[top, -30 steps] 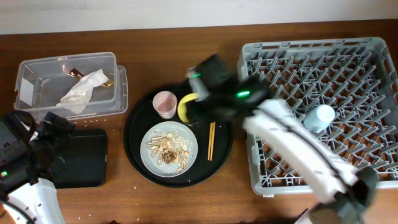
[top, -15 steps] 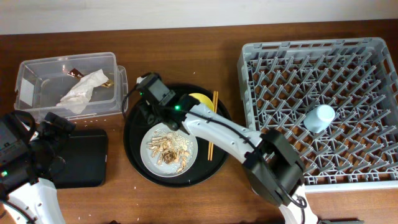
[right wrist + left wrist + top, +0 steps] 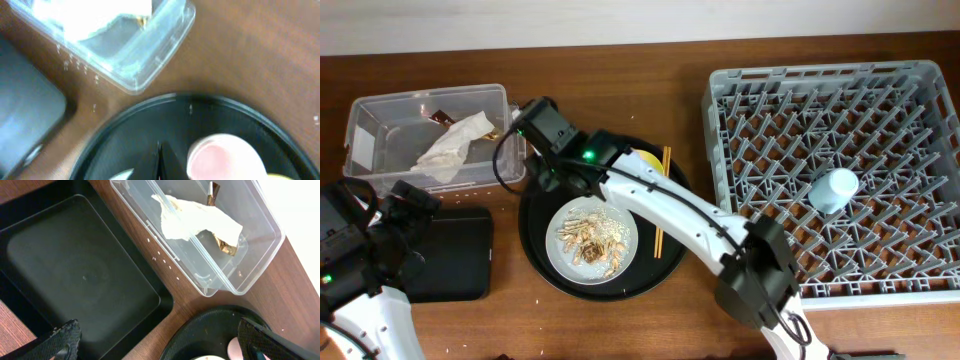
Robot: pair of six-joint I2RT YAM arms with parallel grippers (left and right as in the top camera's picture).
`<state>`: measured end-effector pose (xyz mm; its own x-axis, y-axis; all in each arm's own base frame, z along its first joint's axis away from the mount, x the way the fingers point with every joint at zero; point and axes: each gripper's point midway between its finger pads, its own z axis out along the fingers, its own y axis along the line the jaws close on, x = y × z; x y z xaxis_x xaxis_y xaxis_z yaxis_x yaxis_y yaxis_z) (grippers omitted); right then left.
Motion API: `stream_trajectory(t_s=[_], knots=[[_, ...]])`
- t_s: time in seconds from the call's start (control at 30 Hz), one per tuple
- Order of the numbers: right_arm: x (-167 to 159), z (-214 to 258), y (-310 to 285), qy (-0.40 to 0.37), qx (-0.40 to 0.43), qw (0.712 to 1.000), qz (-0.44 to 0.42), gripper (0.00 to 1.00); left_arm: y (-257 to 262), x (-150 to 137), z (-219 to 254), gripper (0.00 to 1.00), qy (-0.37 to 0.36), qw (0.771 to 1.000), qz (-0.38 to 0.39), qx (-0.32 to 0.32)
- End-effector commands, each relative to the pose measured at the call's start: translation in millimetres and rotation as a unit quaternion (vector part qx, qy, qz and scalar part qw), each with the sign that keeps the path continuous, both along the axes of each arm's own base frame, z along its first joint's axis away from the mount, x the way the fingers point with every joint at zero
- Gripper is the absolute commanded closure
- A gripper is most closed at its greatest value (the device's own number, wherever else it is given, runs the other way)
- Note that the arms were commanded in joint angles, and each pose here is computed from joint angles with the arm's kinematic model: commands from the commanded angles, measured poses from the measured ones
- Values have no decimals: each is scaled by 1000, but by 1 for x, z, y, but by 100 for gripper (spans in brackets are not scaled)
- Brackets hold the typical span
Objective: Sort waste into correct bins and load items into the dishwasher rack
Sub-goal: 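Reach the right gripper to the pink cup and grasp it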
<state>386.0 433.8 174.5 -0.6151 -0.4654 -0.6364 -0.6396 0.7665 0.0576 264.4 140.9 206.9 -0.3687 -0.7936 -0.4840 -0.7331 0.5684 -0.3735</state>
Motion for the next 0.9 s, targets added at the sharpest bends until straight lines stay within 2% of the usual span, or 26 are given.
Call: stream_trajectory(t_s=[0.0,0.03,0.2,0.3,0.43,0.5,0.57,0.7,0.8,0.87], knots=[[23,74,-31,-21,40,998,-39,82,1,0,3,1,-5,1000,6,2],[22,66,-40,-8,27,999,-44,75,1,0,3,1,-5,1000,6,2],[14,-72,-40,86,-87,992,-29,73,1,0,3,1,-5,1000,6,2],[6,-116,-34,113,-115,987,-20,73,1,0,3,1,-5,1000,5,2],[-4,-121,-25,116,-116,986,-7,72,1,0,3,1,-5,1000,6,2],[0,-95,-23,102,-102,989,-9,62,1,0,3,1,-5,1000,6,2],[18,-31,-27,59,-72,995,-27,45,1,0,3,1,-5,1000,6,2],[20,-5,-38,61,-66,995,-33,43,1,0,3,1,-5,1000,6,2],[-8,-6,-12,120,-14,992,40,43,1,0,3,1,-5,1000,6,2],[-16,-22,-7,109,-43,990,84,44,1,0,3,1,-5,1000,6,2]])
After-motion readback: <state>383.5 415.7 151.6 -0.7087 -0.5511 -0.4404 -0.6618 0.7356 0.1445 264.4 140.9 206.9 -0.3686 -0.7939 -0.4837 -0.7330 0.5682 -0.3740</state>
